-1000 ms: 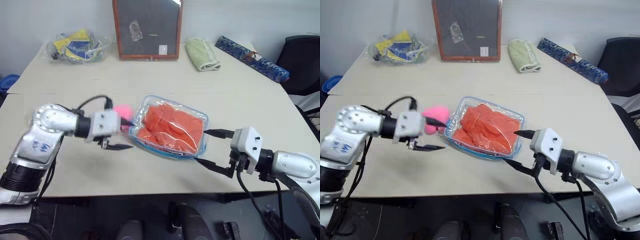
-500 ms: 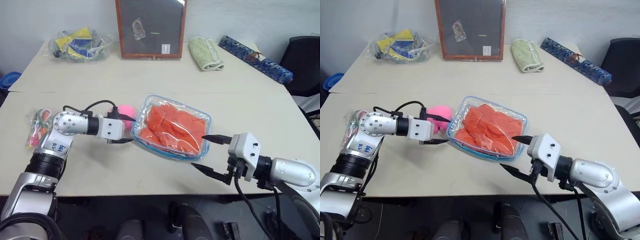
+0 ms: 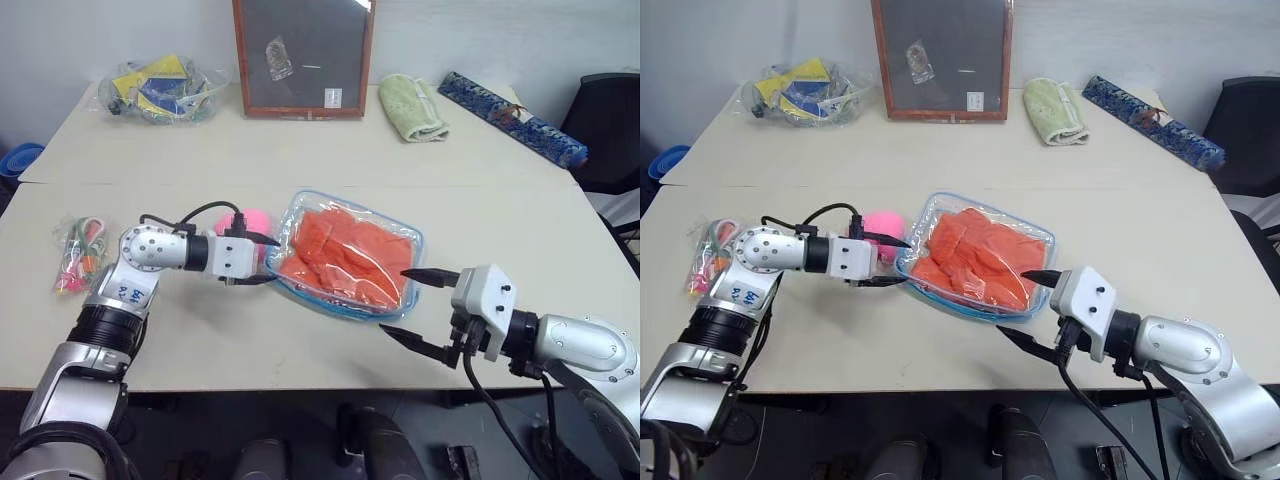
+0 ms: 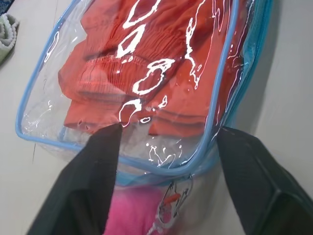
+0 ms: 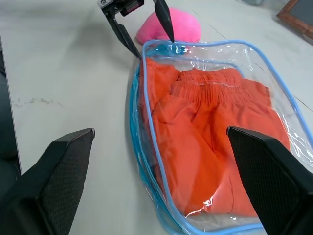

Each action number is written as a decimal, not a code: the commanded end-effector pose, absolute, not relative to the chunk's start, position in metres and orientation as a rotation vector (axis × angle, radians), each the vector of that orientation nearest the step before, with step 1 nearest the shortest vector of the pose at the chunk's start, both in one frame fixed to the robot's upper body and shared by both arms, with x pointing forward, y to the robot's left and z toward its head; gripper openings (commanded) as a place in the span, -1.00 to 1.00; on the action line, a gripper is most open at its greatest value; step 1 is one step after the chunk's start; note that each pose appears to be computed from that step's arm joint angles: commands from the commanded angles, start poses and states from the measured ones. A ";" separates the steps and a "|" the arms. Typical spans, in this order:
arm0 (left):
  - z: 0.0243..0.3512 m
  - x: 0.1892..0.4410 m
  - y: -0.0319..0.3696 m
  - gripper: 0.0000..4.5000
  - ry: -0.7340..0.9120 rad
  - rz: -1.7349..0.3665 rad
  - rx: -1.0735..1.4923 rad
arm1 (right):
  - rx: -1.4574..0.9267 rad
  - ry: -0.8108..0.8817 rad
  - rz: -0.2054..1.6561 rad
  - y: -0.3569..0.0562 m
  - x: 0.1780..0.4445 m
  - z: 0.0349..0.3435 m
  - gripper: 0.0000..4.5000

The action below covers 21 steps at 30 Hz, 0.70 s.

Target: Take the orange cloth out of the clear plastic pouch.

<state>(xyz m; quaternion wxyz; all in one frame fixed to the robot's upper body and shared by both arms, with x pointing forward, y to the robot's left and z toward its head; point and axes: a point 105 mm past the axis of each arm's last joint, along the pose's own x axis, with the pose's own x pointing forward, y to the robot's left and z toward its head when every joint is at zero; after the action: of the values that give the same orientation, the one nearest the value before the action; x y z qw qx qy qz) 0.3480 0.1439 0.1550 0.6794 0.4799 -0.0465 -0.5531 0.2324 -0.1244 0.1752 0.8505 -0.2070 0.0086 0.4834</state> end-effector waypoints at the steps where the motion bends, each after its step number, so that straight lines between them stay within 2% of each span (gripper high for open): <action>1: 0.169 0.351 0.144 -0.23 -0.143 -1.213 1.043 | -0.462 -0.022 1.012 -0.122 0.232 0.182 1.00; 6: 0.167 0.345 0.140 -0.92 -0.080 -1.273 0.918 | -0.467 -0.024 0.997 -0.125 0.233 0.183 1.00; 7: 0.167 0.343 0.139 -0.99 -0.060 -1.290 0.877 | -0.467 -0.023 0.996 -0.125 0.234 0.183 1.00; 16: 0.168 0.331 0.115 -0.99 0.091 -1.309 0.475 | -0.429 -0.020 1.013 -0.120 0.230 0.183 1.00; 19: 0.166 0.326 0.098 -1.00 0.122 -1.294 0.374 | -0.401 -0.006 1.023 -0.116 0.227 0.178 0.73; 21: 0.162 0.323 0.089 -1.00 0.124 -1.276 0.381 | -0.412 0.001 0.998 -0.115 0.230 0.173 0.44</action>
<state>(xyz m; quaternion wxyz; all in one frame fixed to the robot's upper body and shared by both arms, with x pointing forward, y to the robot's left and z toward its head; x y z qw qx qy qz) 0.3272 0.0967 0.1530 0.7808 0.1699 0.0771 -0.5963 0.2331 -0.1207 0.1698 0.8589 -0.1856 0.0144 0.4772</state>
